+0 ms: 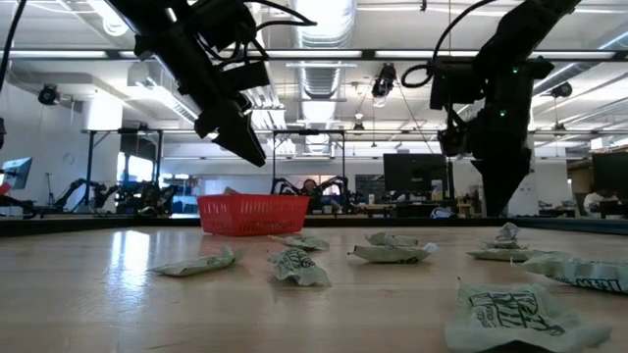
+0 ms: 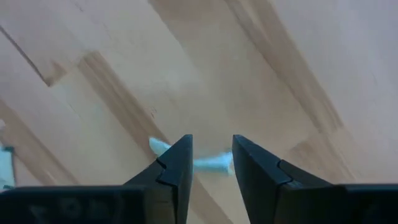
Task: Pick and place Stevia / Truvia into bins
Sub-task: Put the white stevia packet into the red bin
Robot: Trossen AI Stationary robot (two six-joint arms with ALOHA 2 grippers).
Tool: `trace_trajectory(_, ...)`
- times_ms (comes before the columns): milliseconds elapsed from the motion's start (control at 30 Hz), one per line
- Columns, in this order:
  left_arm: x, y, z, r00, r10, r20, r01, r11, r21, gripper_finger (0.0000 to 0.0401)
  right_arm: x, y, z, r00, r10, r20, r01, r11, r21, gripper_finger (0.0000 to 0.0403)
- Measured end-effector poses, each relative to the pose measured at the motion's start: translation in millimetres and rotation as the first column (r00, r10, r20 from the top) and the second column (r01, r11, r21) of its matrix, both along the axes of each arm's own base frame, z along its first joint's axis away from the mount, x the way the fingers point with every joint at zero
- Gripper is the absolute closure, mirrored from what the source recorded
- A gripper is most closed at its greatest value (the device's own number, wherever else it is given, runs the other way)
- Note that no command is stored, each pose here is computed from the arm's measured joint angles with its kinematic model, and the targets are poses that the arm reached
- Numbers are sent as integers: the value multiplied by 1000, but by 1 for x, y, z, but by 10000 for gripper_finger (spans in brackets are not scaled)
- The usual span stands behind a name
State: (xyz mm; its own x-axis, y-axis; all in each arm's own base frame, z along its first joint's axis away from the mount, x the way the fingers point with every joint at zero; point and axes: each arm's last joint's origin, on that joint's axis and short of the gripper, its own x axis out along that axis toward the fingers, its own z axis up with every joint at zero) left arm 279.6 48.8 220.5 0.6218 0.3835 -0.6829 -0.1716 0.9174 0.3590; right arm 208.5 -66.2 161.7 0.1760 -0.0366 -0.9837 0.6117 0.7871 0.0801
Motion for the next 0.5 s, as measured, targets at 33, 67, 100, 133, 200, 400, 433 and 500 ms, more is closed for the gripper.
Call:
trace_trajectory(33,0,0,0,1000,0,0,0,1000,0,234,-1,0,0,1000,-6,-3,6,1000,-1,302)
trace_trajectory(67,0,0,0,1000,0,0,0,1000,0,234,-1,0,1,1000,-16,-5,16,1000,-11,304)
trace_trajectory(100,0,0,0,1000,0,0,0,1000,0,234,-2,0,2,999,-29,-13,29,999,-20,306)
trace_trajectory(133,0,0,0,1000,0,0,0,1000,0,235,-3,0,2,999,-43,-23,42,999,-30,308)
trace_trajectory(200,0,0,0,1000,0,0,0,1000,0,234,-5,0,1,998,-51,-38,50,998,-33,311)
trace_trajectory(400,0,0,0,1000,2,1,-2,1000,-2,234,-7,1,-5,996,-64,-66,63,998,-23,322)
trace_trajectory(433,0,0,0,1000,2,1,-2,1000,-2,234,-7,1,-7,995,-64,-71,62,998,-21,323)
trace_trajectory(500,0,0,0,1000,2,2,-2,1000,-2,234,-7,1,-8,995,-62,-80,60,998,-17,326)
